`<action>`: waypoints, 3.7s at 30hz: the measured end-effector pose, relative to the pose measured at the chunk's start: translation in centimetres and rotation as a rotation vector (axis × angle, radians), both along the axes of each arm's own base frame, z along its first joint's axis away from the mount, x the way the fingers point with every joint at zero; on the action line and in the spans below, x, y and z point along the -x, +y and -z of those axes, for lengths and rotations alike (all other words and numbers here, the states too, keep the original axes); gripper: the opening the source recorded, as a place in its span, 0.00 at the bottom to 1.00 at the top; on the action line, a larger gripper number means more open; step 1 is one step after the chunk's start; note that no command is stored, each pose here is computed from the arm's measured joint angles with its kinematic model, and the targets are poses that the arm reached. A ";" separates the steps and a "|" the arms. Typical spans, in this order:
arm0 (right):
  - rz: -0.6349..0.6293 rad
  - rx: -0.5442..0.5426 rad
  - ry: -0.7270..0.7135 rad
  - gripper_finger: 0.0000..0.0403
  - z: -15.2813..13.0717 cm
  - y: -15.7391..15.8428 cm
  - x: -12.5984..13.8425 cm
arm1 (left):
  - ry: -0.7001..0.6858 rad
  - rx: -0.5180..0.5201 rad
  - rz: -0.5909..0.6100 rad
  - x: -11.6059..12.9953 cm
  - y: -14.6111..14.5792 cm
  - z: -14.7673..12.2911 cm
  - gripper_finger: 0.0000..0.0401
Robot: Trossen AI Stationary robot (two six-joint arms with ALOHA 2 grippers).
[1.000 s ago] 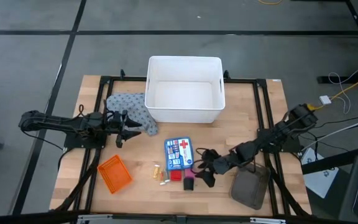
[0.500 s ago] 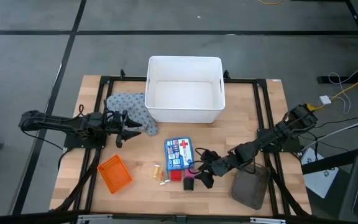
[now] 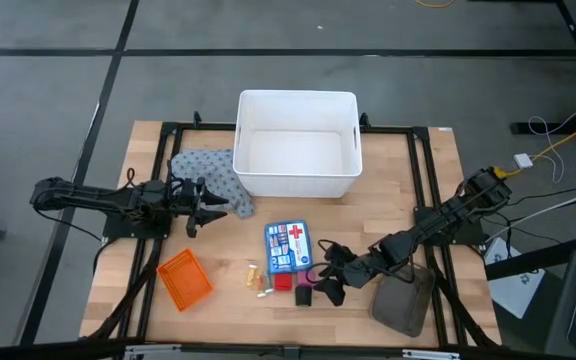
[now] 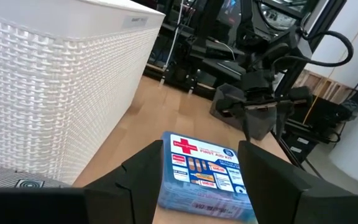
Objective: Pick & place medical supplies in basket/bin
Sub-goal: Put the pink bandage into the black bin
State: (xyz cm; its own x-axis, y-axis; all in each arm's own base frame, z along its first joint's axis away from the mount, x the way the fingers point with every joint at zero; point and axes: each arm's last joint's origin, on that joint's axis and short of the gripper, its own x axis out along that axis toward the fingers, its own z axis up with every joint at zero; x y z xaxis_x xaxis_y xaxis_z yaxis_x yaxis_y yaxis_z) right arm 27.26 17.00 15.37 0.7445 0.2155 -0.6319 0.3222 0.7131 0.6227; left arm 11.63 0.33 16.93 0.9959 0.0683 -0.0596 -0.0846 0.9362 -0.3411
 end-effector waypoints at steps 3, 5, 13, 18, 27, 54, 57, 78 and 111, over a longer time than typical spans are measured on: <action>0.015 -0.011 0.018 0.66 0.6 0.1 -0.1 | 0.000 0.003 0.001 0.0 0.0 0.0 0.51; 0.024 -0.025 0.033 0.66 1.4 0.2 -0.3 | 0.000 0.003 0.001 0.0 0.0 0.0 0.51; 0.026 -0.033 0.027 0.66 2.6 0.5 -0.8 | 0.001 0.003 0.001 0.0 0.0 0.0 0.51; 0.038 -0.032 -0.007 0.66 2.4 0.6 -1.0 | 0.001 0.003 0.001 0.0 0.0 0.0 0.51; 0.041 -0.021 -0.020 0.66 2.3 0.5 -1.0 | 0.001 0.003 0.002 0.0 0.0 0.0 0.51; 0.101 -0.018 -0.056 0.44 4.5 -0.7 -2.8 | 0.005 0.003 0.002 0.0 0.0 0.0 0.51; 0.103 -0.017 -0.059 0.36 4.5 -0.7 -2.8 | 0.006 0.004 0.002 0.0 0.0 0.1 0.51; 0.053 -0.032 -0.209 0.12 2.5 -0.4 -3.4 | 0.007 0.003 0.001 0.0 0.0 0.1 0.50; -0.110 0.361 0.395 0.11 -14.3 3.3 2.7 | 0.022 0.001 0.002 0.0 0.0 0.2 0.50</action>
